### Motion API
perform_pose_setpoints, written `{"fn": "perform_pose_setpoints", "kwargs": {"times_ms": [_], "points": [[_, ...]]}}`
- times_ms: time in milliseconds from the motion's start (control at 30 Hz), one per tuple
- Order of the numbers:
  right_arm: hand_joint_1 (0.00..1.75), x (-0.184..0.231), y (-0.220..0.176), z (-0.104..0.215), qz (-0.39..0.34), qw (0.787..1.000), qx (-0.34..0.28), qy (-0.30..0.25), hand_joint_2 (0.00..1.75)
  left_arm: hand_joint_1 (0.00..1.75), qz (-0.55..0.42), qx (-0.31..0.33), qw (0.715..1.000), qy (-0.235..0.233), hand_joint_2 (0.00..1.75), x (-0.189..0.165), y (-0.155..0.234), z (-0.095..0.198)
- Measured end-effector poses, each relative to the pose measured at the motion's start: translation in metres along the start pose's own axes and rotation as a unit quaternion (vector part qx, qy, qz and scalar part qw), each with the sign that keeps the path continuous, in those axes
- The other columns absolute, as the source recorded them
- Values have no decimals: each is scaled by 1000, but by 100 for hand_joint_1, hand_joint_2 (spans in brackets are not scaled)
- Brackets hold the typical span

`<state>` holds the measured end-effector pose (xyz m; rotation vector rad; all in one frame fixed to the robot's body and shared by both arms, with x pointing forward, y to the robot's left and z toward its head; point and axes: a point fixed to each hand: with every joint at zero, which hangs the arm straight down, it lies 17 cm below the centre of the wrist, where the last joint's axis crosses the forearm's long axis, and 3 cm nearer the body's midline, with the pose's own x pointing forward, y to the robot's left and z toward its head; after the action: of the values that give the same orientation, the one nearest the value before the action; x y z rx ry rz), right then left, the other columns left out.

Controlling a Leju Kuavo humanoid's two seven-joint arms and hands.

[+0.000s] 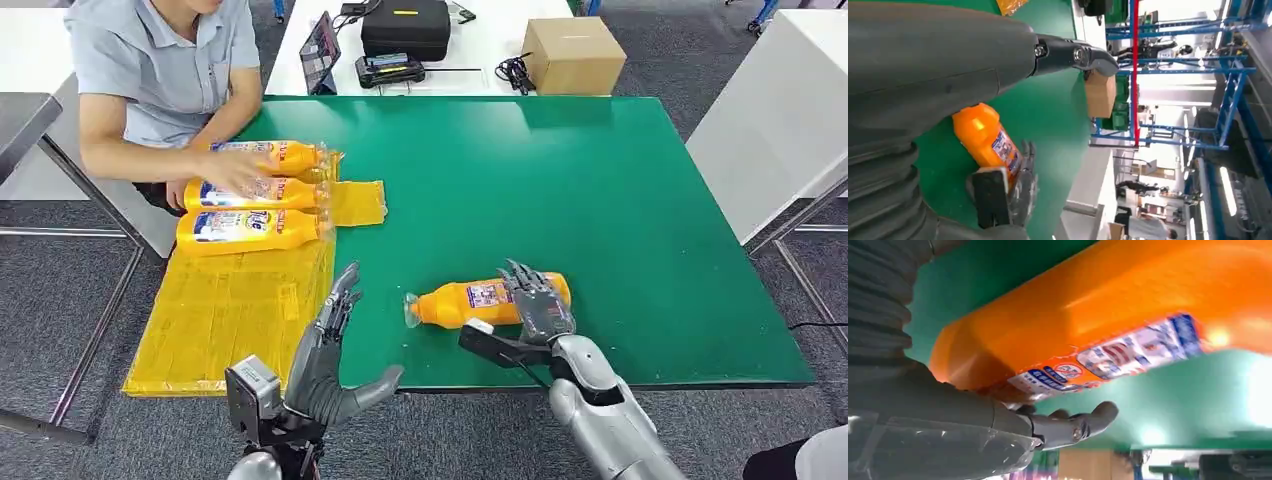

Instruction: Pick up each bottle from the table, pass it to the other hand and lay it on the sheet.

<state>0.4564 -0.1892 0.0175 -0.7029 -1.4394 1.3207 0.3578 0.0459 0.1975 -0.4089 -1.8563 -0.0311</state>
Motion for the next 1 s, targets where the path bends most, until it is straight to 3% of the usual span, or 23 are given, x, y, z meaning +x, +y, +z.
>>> {"fn": "perform_pose_setpoints", "kwargs": {"times_ms": [167,400,700,1000], "points": [[0,0,-5,-2,68,998,-5,-2,175,0,10,-7,1000,14,175,-5,-3,2],[0,6,-12,-8,87,996,-8,-9,175,0,12,-6,1000,19,175,-8,-2,5],[0,3,7,-10,24,999,43,-10,175,0,12,-6,1000,20,175,-8,-1,5],[0,-29,2,-22,51,996,72,34,175,0,14,-8,1000,25,175,-11,0,6]]}}
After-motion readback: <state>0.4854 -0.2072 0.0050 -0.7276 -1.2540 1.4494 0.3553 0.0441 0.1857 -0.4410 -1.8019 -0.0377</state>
